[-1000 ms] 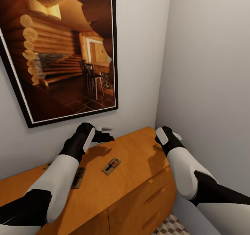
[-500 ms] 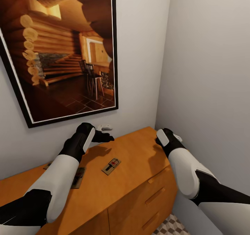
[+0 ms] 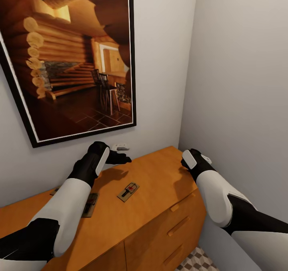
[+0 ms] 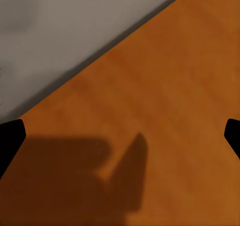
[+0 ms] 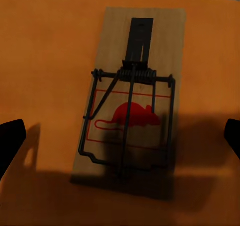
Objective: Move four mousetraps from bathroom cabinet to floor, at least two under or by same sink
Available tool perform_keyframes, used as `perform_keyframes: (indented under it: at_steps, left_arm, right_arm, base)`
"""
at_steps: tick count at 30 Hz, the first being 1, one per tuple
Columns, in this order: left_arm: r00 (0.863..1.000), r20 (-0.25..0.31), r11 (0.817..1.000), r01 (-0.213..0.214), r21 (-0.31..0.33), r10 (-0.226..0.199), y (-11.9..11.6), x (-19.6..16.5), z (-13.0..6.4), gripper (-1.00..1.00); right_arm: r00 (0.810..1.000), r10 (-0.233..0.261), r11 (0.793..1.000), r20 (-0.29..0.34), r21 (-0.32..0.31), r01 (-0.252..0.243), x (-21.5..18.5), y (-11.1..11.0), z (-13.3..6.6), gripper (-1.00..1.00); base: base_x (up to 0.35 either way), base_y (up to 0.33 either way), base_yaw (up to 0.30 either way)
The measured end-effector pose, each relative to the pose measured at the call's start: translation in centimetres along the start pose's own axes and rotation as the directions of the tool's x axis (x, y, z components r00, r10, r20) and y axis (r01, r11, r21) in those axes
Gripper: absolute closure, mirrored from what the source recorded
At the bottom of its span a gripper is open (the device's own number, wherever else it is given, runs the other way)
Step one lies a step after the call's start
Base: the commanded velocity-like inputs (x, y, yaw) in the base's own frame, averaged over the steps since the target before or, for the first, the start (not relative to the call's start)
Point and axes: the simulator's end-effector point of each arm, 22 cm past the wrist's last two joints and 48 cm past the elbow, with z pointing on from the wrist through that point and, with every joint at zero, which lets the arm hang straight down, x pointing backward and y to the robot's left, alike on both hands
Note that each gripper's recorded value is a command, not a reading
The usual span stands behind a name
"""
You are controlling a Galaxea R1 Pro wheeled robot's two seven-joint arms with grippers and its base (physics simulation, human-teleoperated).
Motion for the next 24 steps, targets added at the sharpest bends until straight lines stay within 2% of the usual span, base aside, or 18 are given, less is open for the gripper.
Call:
perform_keyframes:
  at_steps: [24]
  left_arm:
    - [1.000, 0.000, 1.000, 0.000, 0.001, 0.000, -0.06, 0.00, 0.01, -1.00]
  right_arm:
    - [1.000, 0.002, 1.000, 0.001, -0.002, -0.002, -0.04, 0.07, 0.03, -1.00]
  base:
    - [0.000, 0.000, 0.000]
